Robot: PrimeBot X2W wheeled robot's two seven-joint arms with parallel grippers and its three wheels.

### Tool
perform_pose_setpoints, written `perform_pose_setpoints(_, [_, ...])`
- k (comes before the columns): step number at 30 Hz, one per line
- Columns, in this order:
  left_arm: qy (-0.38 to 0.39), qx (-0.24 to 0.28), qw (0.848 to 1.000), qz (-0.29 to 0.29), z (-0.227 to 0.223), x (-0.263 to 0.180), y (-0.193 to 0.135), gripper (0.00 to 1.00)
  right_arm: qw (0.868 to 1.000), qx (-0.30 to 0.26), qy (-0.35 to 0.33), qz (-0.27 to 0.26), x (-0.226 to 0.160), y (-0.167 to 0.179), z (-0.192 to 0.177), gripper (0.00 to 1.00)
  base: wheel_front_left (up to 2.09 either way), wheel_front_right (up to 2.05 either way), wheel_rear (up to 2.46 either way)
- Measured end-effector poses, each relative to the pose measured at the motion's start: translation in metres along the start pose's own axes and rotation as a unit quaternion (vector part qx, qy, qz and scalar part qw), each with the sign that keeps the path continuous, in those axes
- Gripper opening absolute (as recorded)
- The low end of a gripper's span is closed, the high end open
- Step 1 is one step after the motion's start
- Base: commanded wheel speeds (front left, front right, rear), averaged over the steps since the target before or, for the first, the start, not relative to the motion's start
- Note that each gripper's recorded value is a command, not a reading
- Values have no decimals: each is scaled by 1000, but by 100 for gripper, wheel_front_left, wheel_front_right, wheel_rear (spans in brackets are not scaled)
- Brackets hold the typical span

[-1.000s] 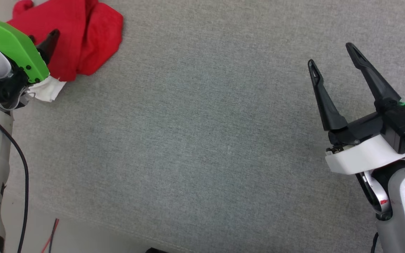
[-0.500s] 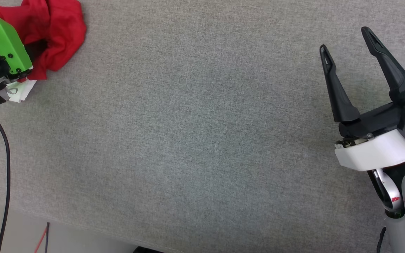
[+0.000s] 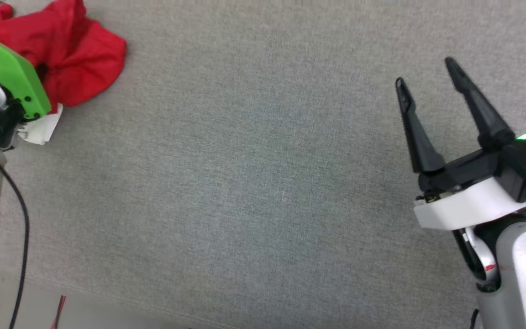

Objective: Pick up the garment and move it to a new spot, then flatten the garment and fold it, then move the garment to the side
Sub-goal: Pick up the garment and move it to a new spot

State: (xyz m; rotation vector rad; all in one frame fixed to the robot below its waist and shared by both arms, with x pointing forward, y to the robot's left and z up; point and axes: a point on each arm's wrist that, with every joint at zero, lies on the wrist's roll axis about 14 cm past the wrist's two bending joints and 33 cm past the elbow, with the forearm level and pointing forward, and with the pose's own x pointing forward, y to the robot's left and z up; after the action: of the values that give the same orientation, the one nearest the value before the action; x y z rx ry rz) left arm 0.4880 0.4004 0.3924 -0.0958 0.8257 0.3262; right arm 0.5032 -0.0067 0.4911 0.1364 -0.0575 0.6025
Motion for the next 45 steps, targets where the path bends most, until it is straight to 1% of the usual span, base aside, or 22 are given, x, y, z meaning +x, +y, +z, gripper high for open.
perform_pose_setpoints(4, [-91,-2,996,9,37,-26,15,0,1000,10,-11,-2,-7,10,13,100,0,0,0])
perform_pose_setpoints(7, [-153,1,988,11,59,-47,21,0,1000,12,-17,-8,-15,15,21,100,0,0,0])
perform_pose_setpoints(11, [-228,10,974,13,80,-76,24,0,999,12,-28,-18,-28,21,35,100,0,0,0])
perform_pose_setpoints(12, [-250,10,968,13,87,-85,24,0,999,12,-31,-20,-31,22,39,100,0,0,0])
perform_pose_setpoints(13, [-269,10,963,11,92,-93,23,0,999,14,-34,-22,-34,24,42,100,0,0,0])
perform_pose_setpoints(14, [-316,10,949,0,104,-114,14,0,999,13,-43,-28,-44,28,52,100,0,0,0])
perform_pose_setpoints(15, [-330,9,944,-4,107,-120,9,0,998,12,-46,-30,-47,28,56,100,0,0,0])
perform_pose_setpoints(17, [-351,10,936,-17,110,-131,-2,0,998,7,-49,-34,-54,30,61,100,0,0,0])
perform_pose_setpoints(19, [-353,12,935,-32,107,-136,-15,0,998,5,-54,-38,-60,31,67,100,0,0,0])
perform_pose_setpoints(25, [-329,24,939,-94,80,-138,-69,0,997,-9,-54,-62,-83,26,76,100,0,0,0])
perform_pose_setpoints(27, [-315,33,941,-122,69,-136,-94,0,995,-14,-54,-78,-93,19,79,100,0,0,0])
perform_pose_setpoints(30, [-299,48,938,-168,55,-135,-134,0,993,-21,-54,-105,-108,7,83,100,0,0,0])
perform_pose_setpoints(33, [-286,62,932,-215,39,-138,-174,0,989,-28,-54,-134,-125,-6,88,100,0,0,0])
perform_pose_setpoints(36, [-274,78,921,-265,22,-145,-216,0,985,-34,-49,-165,-145,-19,90,100,0,0,0])
perform_pose_setpoints(39, [-263,99,905,-319,8,-158,-263,0,978,-41,-48,-199,-166,-34,93,100,0,0,0])
perform_pose_setpoints(41, [-252,113,889,-365,-6,-172,-301,0,973,-45,-46,-221,-179,-42,95,100,0,0,0])
perform_pose_setpoints(42, [-247,120,883,-380,-11,-177,-313,0,971,-47,-48,-228,-184,-45,97,100,0,0,0])
perform_pose_setpoints(45, [-227,145,858,-438,-37,-198,-361,0,965,-54,-51,-253,-198,-56,103,100,0,0,0])
